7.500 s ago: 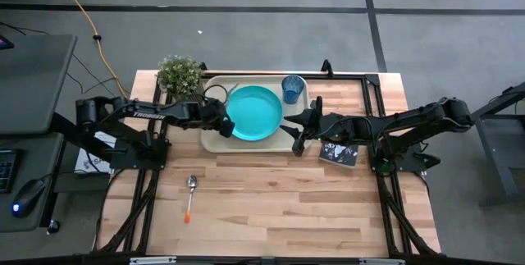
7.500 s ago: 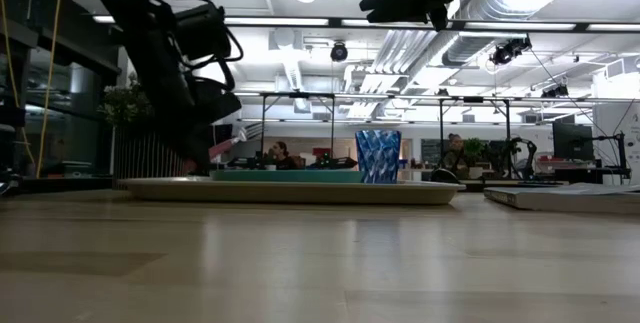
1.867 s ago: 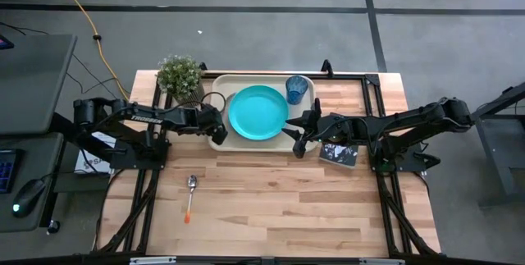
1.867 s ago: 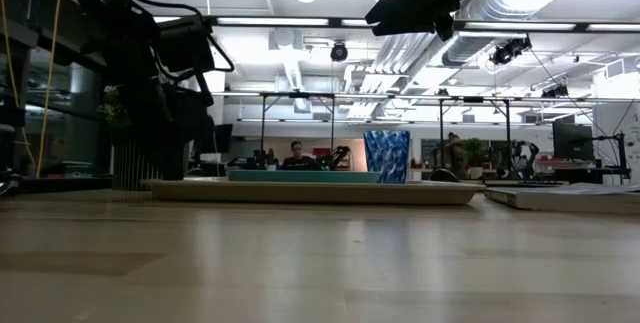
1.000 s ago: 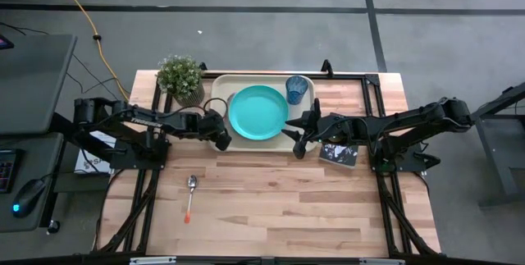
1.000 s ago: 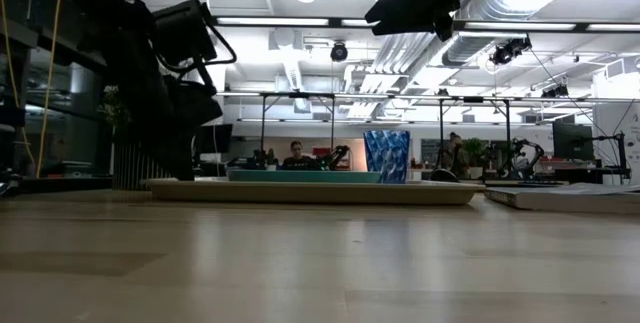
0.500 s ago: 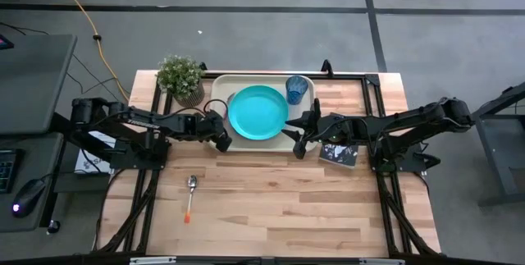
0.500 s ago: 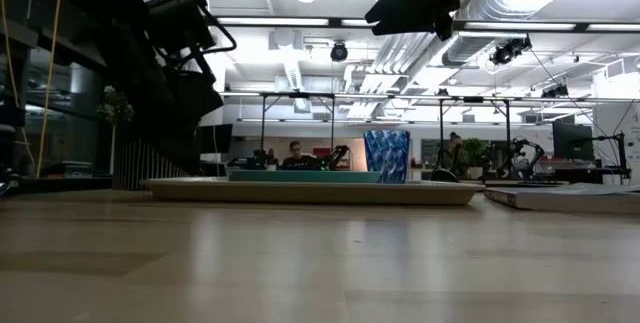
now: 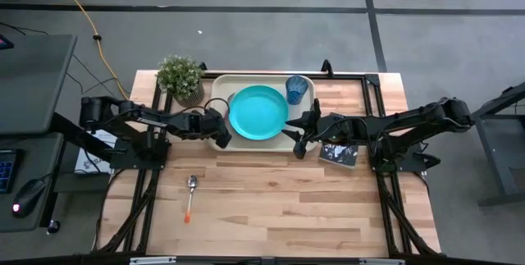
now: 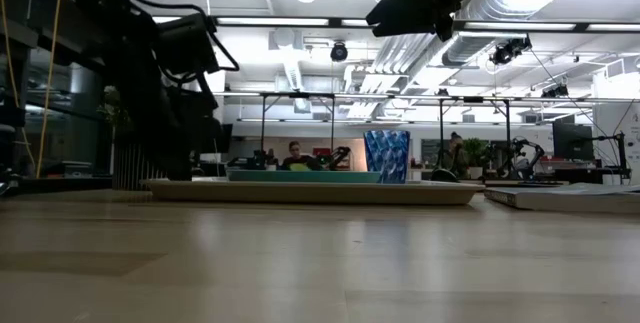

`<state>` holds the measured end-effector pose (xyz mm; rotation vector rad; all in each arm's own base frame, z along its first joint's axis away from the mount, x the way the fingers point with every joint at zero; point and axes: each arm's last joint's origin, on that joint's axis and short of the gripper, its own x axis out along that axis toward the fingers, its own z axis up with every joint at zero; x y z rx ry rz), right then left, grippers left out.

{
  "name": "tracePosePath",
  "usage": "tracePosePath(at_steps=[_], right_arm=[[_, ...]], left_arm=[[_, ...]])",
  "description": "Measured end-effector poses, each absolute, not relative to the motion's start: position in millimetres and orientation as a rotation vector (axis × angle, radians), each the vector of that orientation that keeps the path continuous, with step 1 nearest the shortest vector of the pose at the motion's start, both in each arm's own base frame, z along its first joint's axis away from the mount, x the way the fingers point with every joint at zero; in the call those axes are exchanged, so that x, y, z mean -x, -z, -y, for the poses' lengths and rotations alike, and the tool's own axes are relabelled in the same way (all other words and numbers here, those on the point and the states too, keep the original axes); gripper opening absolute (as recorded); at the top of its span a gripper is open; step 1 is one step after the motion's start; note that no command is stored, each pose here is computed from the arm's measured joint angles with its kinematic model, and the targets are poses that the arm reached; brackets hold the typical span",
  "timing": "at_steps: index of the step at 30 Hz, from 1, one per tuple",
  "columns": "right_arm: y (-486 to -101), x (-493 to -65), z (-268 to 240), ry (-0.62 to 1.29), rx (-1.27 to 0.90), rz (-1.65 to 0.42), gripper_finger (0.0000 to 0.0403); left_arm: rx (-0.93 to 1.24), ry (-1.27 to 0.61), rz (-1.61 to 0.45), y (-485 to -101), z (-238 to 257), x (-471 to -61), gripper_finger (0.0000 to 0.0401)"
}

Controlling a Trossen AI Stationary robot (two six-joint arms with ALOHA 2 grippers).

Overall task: Pick and place plate/cup/fork/spoon on tray
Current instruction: Put the red fork on the white serving tray to the left of the blue plate

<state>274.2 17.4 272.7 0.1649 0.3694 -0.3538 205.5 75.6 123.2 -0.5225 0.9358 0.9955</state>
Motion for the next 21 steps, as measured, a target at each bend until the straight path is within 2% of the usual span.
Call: tracePosePath(at_steps=[13, 21], right_arm=[[-273, -274, -17, 0.354, -0.164, -0.370, 0.0142], [-273, -274, -17, 0.354, -0.164, -0.370, 0.0142]], left_arm=[[0.558, -0.915, -0.878, -123, -70, -216, 0.0000], [0.511, -0.949, -0.825, -137, -72, -211, 0.0000]])
